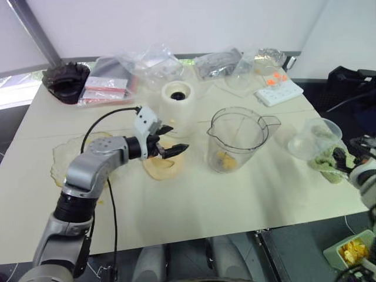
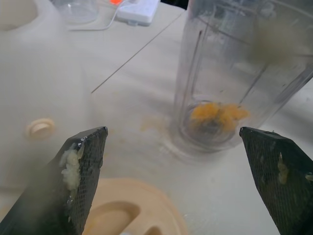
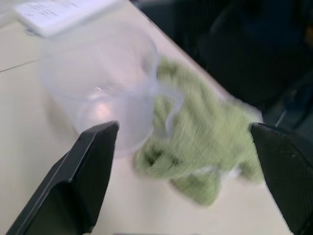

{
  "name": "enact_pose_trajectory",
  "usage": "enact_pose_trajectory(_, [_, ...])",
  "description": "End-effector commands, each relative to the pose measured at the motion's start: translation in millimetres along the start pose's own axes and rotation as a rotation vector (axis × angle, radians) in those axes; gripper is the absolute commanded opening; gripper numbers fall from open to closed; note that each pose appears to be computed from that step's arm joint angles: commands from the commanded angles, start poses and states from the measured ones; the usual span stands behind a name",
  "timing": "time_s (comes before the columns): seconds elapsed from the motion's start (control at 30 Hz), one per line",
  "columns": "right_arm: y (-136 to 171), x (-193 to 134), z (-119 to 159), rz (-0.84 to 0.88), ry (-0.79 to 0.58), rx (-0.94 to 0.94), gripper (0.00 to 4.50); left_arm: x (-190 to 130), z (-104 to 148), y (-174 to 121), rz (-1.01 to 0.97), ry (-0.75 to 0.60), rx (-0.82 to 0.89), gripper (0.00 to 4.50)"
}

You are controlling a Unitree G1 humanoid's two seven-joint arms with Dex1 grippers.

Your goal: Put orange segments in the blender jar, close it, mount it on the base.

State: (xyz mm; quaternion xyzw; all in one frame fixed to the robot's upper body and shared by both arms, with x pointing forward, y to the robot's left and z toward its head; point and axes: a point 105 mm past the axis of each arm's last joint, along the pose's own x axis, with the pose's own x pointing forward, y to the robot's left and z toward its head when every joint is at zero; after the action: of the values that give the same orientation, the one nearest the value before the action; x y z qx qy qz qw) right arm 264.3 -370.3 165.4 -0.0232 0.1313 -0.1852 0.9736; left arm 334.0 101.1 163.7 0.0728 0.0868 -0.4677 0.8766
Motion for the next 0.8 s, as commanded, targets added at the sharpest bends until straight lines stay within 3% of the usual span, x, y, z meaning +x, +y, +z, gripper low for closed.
enact_pose_trajectory(0.03, [19.5,-18.5,25.3,0.171,-0.066,-0.094,4.4,-4.5,8.2,7.8,0.006,0.01,0.057,4.5])
enact_pose_trajectory(0.27, [63.6,-39.4,43.9,0.437,-0.082,-0.191,4.4,-2.0,-2.5,32.0,-0.014,0.184,0.235,4.5])
enact_pose_trajectory(0.47, [69.9,-39.2,56.8,0.452,-0.125,-0.225,4.4,-4.9,-6.5,53.4,-0.107,0.326,0.455,4.5])
enact_pose_trajectory(0.57, [72.7,-37.9,57.7,0.444,-0.138,-0.214,4.4,-5.9,-5.0,59.1,-0.17,0.343,0.484,4.5])
enact_pose_trajectory(0.67, [78.3,-39.7,56.3,0.456,-0.15,-0.208,4.47,-7.0,-4.1,62.7,-0.235,0.368,0.481,3.63])
enact_pose_trajectory(0.8, [81.3,-40.5,53.2,0.446,-0.168,-0.187,4.47,-2.0,-8.8,69.7,-0.281,0.434,0.525,1.65])
